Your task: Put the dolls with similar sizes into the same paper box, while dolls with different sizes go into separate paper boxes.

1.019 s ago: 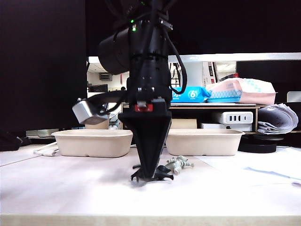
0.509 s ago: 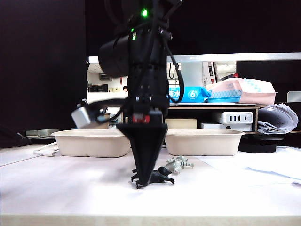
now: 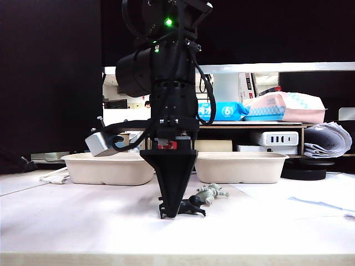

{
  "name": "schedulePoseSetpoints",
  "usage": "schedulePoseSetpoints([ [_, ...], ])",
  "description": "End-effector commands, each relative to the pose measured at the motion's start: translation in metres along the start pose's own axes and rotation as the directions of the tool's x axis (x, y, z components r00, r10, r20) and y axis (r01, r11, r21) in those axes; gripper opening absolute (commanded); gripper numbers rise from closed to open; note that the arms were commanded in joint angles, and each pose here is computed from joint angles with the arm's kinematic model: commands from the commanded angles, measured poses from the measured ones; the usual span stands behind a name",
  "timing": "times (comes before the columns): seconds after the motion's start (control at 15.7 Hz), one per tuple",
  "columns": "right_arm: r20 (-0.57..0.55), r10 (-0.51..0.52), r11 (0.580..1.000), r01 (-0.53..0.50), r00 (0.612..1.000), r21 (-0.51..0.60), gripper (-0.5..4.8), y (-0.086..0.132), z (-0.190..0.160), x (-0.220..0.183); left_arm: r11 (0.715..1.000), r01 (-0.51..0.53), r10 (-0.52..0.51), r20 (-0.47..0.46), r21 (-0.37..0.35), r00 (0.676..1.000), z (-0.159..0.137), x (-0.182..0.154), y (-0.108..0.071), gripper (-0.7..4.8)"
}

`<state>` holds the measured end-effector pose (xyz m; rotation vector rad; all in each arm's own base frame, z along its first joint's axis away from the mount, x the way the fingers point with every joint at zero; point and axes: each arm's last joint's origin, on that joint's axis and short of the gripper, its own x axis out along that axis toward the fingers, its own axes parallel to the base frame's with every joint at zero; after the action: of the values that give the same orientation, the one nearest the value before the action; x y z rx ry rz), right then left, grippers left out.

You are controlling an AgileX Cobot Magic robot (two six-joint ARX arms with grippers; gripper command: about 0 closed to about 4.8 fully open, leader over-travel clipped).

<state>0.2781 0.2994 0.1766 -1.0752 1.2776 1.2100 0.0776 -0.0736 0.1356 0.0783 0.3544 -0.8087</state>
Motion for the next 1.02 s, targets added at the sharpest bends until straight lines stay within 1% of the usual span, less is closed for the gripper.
schedulePoseSetpoints([
  [0.06,-0.03,0.025,1.0,-0.025,0.999,0.004,1.66,-0.001,-0.002,0.01,1.0,0.002,-0.002,0.009,0.004,1.0,0.001,0.0,0.0,-0.05],
  [0.13,-0.031,0.023,1.0,-0.023,0.999,0.004,1.38,-0.001,-0.002,0.01,1.0,0.002,-0.002,0.009,0.004,1.0,0.001,0.0,0.0,-0.05],
  [0.25,-0.027,0.02,1.0,-0.02,0.999,0.007,1.33,-0.001,-0.002,0.01,1.0,0.002,-0.002,0.009,0.005,1.0,0.001,0.0,0.0,-0.05],
  [0.38,-0.023,0.017,1.0,-0.016,1.0,0.007,1.15,-0.001,-0.001,0.01,1.0,0.002,-0.002,0.01,0.005,1.0,0.001,0.0,0.0,-0.05],
  [0.51,-0.012,0.01,1.0,-0.01,1.0,0.019,1.13,-0.002,0.0,0.009,1.0,0.003,-0.003,0.01,0.005,1.0,0.001,0.0,0.0,-0.05],
  [0.57,-0.005,0.014,1.0,-0.013,1.0,0.027,0.93,-0.003,0.0,0.009,1.0,0.002,-0.002,0.01,0.005,1.0,0.001,0.0,0.0,-0.05],
  [0.64,-0.004,0.012,0.999,-0.012,1.0,0.037,0.84,-0.003,0.0,0.009,1.0,0.003,-0.003,0.019,0.005,1.0,0.002,-0.001,0.0,-0.05],
  [0.83,0.0,0.008,0.998,-0.008,1.0,0.063,0.84,-0.003,0.0,0.007,1.0,0.004,-0.005,0.068,0.01,0.998,0.005,-0.004,-0.001,-0.05],
  [1.02,0.043,-0.026,0.995,0.022,0.999,0.094,0.84,-0.008,0.005,-0.01,1.0,0.004,-0.006,0.098,0.013,0.995,0.007,-0.006,-0.001,-0.05],
])
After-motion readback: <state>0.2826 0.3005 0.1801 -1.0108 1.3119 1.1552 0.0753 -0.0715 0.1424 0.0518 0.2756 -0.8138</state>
